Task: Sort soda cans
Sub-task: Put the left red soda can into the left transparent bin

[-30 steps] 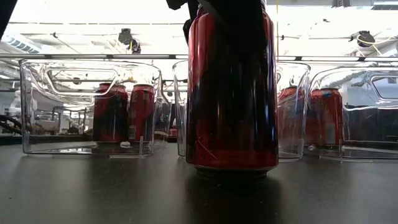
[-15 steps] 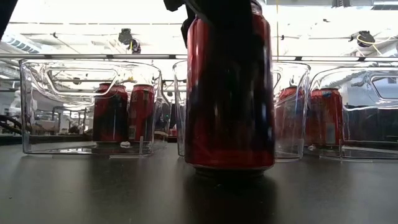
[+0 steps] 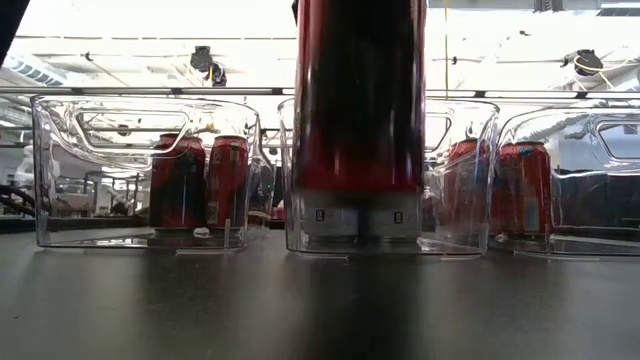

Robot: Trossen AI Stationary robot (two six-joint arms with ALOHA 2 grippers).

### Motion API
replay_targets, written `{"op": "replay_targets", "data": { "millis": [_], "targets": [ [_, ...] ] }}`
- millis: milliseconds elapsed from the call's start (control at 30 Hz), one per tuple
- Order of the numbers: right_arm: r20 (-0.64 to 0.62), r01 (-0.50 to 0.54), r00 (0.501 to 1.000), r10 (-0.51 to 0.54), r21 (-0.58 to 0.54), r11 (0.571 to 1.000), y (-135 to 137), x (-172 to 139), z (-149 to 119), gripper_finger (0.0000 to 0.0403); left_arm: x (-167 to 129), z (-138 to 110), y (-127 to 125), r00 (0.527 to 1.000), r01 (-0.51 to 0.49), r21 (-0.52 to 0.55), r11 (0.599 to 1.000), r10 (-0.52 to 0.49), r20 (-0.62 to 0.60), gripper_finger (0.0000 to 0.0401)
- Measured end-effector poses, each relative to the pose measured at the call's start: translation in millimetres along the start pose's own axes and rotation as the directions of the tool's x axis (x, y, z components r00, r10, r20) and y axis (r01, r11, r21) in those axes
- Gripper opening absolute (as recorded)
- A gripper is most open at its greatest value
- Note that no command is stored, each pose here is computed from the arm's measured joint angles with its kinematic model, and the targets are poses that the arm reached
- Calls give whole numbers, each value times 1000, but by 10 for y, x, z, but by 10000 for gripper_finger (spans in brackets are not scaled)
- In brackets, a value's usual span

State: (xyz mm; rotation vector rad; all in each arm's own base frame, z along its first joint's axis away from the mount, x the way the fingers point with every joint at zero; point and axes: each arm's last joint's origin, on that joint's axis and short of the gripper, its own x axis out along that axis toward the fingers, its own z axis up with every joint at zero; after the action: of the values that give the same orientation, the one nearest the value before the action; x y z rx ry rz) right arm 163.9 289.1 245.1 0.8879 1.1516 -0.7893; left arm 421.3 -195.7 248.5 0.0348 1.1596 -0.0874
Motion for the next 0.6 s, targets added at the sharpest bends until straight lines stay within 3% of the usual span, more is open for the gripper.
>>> {"op": "replay_targets", "data": {
  "millis": [267,600],
  "targets": [
    [2,3,1000,-3,0,1000,-3,0,2,338,-343,56,-86,1000,-23,37,999,22,11,325],
    [3,5,1000,-5,30,1000,-3,1,5,338,-826,125,-22,999,-29,93,995,26,35,326]
  ]
}}
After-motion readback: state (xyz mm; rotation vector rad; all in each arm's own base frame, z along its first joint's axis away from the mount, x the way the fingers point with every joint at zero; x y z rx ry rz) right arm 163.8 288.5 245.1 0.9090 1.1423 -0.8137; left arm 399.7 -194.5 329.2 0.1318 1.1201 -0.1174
